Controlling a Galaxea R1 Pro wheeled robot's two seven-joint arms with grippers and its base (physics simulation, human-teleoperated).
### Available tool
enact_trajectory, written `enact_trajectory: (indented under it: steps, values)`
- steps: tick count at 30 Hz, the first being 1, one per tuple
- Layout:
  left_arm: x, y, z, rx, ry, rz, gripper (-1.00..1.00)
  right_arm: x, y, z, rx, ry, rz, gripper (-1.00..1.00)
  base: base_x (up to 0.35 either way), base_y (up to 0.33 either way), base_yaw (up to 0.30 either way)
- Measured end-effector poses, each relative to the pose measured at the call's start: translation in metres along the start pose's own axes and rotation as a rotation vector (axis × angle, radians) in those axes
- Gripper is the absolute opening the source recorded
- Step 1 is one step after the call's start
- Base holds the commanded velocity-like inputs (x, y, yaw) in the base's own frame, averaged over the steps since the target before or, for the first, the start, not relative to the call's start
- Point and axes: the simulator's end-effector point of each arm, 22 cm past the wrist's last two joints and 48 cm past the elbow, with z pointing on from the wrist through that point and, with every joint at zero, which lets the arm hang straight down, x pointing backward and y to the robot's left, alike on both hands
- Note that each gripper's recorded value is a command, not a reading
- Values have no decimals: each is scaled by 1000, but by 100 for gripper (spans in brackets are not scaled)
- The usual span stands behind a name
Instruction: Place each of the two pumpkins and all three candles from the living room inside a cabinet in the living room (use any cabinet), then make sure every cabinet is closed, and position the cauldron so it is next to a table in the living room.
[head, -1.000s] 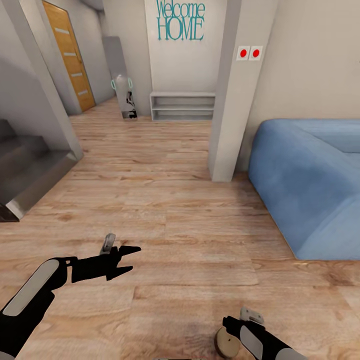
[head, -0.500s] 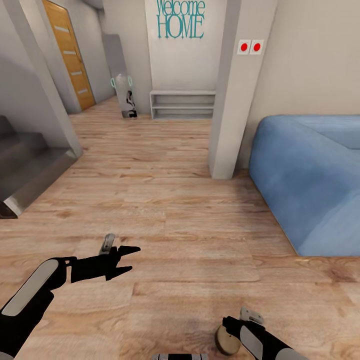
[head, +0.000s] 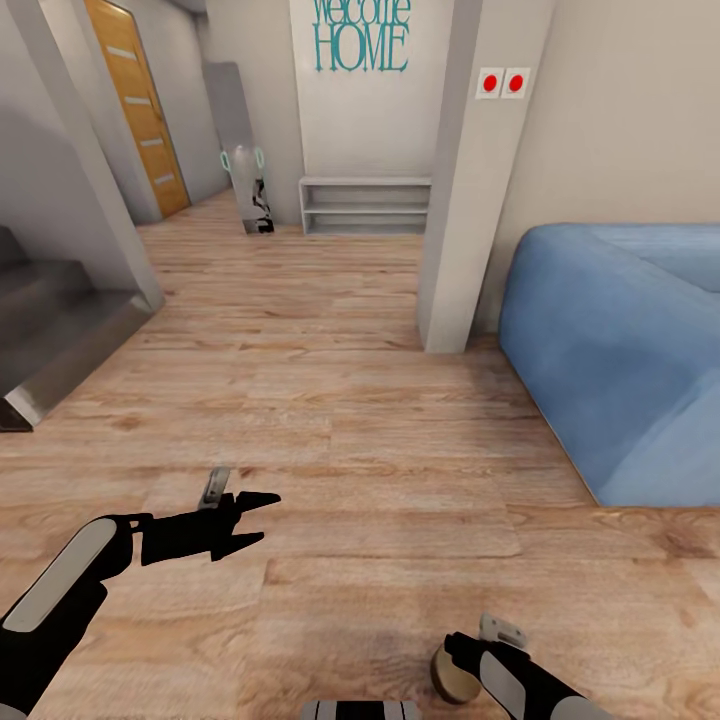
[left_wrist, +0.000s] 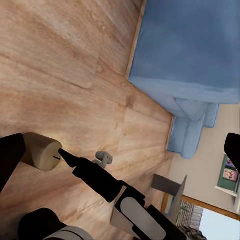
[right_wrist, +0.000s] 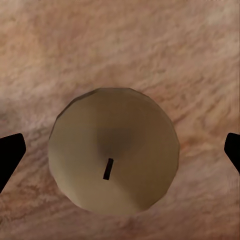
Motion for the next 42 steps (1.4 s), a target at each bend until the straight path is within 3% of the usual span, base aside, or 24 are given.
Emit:
enact_trajectory:
  steps: [10, 32, 42]
  values:
    - [0, 0, 0, 0, 0, 0, 100, -2, -2, 0, 10, -12, -62, 100, 0, 0, 0]
    - [0, 1, 0, -1, -1, -1, 100, -3, -2, 0, 11, -14, -66, 100, 0, 32, 0]
    - [0, 20, 9, -19, 15, -33, 100, 14, -8, 12, 23, 23, -67, 100, 0, 0, 0]
